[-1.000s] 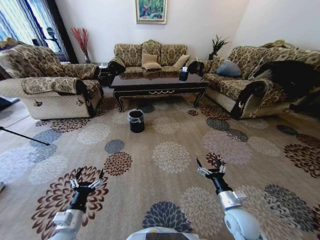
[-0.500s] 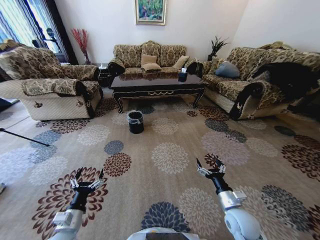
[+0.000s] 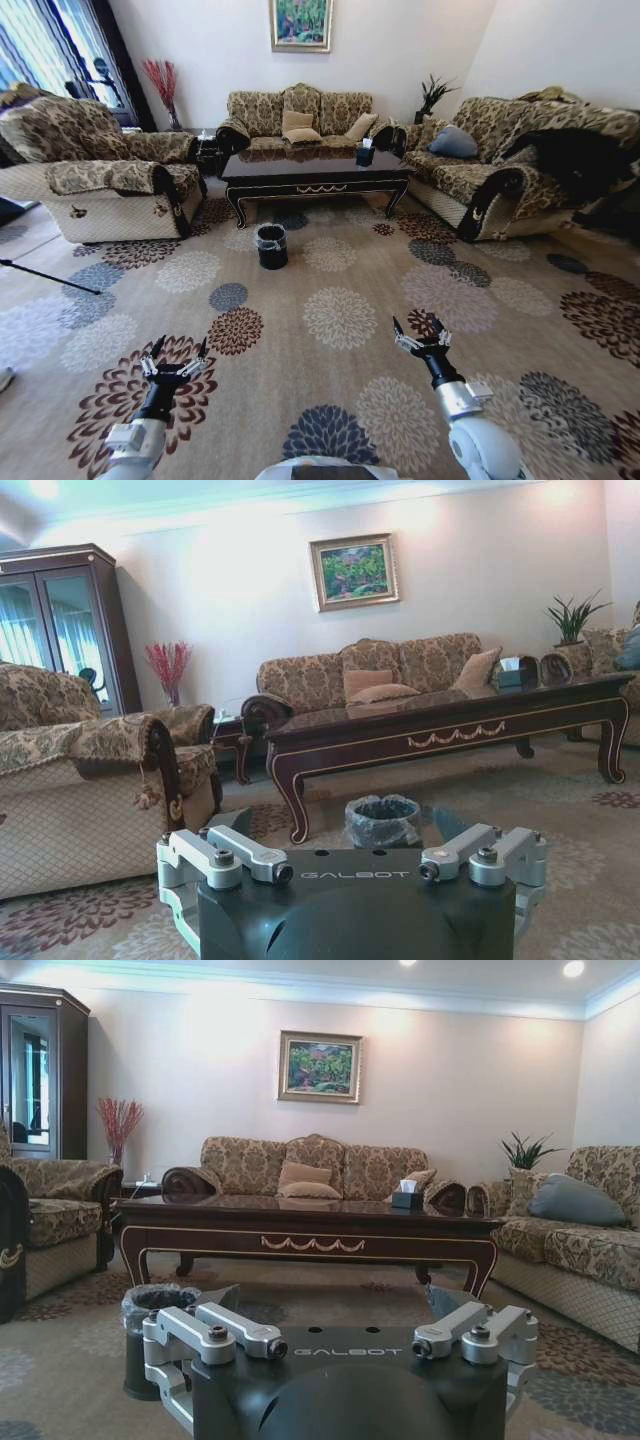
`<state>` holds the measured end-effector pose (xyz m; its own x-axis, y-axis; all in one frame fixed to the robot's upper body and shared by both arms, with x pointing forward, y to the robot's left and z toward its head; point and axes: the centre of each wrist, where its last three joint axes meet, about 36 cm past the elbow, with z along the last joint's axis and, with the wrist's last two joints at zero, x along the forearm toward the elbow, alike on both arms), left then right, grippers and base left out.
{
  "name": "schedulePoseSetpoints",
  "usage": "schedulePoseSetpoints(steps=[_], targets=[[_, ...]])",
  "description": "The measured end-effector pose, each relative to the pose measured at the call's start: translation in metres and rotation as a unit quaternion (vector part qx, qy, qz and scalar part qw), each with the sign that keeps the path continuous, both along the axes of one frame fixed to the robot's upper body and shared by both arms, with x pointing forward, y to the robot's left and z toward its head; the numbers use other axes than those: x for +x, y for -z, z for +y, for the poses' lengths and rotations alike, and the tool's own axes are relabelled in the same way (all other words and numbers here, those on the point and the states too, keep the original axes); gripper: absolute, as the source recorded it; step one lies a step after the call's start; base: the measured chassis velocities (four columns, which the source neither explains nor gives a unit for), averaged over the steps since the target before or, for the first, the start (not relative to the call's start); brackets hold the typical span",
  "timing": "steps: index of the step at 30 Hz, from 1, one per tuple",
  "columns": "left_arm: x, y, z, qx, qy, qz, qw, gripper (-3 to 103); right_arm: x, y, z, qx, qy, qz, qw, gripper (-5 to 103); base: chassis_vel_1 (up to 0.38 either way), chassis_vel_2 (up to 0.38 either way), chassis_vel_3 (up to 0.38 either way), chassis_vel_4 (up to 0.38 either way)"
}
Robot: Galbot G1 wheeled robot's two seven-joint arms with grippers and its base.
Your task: Move to the front of the table and pick up the trash from the floor, then place it into the trash bin.
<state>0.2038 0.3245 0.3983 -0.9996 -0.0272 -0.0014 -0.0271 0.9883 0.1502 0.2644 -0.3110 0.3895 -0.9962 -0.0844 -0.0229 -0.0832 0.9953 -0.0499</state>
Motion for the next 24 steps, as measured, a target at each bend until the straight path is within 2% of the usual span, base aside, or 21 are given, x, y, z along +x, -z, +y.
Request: schedulePoseSetpoints(steps=[24], targets=[[0.0,0.0,0.0,0.0,0.0,0.0,1.0,100,0.0,0.0,0.0,0.0,0.0,0.0,1.0,100,0.0,0.0,0.0,0.0]])
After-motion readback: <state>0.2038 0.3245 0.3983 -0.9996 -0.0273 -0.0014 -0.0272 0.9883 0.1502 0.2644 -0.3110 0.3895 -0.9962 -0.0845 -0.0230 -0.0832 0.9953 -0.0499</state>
